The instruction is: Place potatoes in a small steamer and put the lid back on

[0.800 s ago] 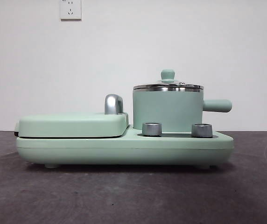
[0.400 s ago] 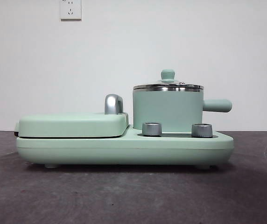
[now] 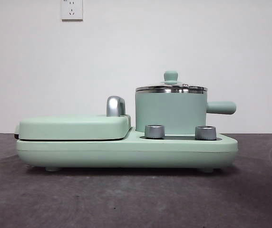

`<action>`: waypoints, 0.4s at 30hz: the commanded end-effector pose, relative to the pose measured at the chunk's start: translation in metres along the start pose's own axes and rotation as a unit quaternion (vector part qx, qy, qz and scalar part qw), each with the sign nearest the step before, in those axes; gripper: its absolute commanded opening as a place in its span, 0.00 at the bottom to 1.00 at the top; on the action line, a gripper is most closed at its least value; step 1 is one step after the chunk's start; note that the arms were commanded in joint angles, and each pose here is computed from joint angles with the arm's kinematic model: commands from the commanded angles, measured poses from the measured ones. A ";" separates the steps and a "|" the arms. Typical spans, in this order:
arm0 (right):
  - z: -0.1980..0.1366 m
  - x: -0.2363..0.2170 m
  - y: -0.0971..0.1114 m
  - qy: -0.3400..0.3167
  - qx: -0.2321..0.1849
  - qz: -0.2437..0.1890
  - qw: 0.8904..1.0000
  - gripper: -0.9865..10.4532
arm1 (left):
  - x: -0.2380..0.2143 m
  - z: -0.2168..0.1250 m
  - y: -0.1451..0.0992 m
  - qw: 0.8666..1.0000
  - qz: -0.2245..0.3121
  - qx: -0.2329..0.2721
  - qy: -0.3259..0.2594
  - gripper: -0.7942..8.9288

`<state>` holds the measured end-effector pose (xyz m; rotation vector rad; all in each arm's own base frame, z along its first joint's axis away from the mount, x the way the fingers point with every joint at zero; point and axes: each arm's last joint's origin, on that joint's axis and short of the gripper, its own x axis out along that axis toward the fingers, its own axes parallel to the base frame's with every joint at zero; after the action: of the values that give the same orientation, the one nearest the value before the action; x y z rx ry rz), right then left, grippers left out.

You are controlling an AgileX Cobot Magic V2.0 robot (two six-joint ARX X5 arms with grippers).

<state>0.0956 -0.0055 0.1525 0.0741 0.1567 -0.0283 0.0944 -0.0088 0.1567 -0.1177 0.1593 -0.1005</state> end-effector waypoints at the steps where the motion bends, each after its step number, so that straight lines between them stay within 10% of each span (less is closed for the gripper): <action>1: -0.002 0.000 0.000 0.004 -0.010 0.001 1.000 0.10 | 0.002 -0.007 0.001 1.000 0.003 0.003 0.012 0.09; 12: -0.002 0.000 0.000 0.004 -0.029 0.001 1.000 0.10 | 0.002 -0.007 0.001 1.000 0.003 0.003 0.012 0.09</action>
<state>0.0956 -0.0055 0.1525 0.0389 0.1571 -0.0232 0.0944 -0.0088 0.1567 -0.1177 0.1593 -0.1005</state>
